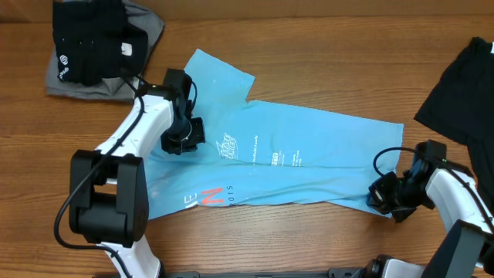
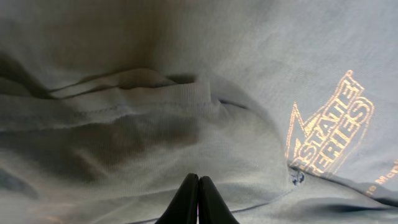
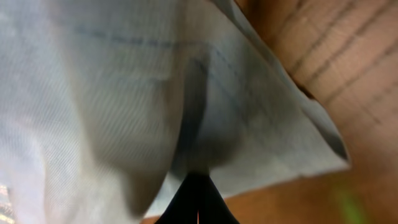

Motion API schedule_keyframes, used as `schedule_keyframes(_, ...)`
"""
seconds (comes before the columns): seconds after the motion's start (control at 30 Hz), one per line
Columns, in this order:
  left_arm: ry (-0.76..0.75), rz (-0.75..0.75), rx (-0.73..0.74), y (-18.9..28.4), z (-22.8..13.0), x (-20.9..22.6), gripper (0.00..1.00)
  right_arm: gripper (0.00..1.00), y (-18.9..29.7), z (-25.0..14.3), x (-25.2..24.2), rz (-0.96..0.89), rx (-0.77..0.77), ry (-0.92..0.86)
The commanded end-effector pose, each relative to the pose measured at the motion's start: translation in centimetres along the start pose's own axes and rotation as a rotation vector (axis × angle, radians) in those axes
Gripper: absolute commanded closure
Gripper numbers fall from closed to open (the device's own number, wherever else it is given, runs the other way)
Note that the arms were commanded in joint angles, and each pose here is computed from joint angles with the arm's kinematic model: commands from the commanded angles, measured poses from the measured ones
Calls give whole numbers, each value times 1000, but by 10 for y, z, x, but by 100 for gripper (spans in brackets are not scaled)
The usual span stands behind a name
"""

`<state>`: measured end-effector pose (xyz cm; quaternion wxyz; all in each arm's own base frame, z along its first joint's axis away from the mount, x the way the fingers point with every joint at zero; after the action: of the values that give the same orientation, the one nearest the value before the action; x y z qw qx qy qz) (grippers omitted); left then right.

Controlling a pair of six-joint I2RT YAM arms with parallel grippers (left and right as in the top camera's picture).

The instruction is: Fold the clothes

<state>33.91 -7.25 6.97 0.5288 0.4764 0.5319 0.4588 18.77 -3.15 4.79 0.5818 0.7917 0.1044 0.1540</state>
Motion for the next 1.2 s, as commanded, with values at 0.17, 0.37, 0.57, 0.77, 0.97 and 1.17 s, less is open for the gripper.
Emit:
schedule_keyframes(0.17, 7, -7, 52, -30, 7, 2, 94, 96, -20, 5, -8, -10, -25, -87)
schedule_keyframes(0.37, 79, 24, 51, -37, 12, 23, 94, 96, -20, 4, -16, -53, -26, -213)
schedule_keyframes(0.57, 223, 17, -4, -33, 24, 58, 89, 96, -20, -3, -25, -105, -7, -299)
schedule_keyframes(0.77, 340, 10, -79, -28, 37, 90, 86, 96, -11, -2, -34, -172, -50, -362)
schedule_keyframes(0.97, 356, 6, -163, -25, 53, 102, 83, 96, 17, 3, -32, -197, -123, -353)
schedule_keyframes(1.17, 352, 6, -174, -6, 63, 101, 85, 96, 50, 4, -25, -177, -188, -337)
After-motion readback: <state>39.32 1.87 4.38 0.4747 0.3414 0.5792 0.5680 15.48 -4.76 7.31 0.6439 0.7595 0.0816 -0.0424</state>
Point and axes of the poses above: each gripper's point midway between its finger pads, its own y axis back along the fingers, its own x axis along the line the jaws close on, z = x × y, the point moved 4 cm from there along y, back along the fingers, and after that the axes turned 11 degrees about -y, right-handed, at the moved point
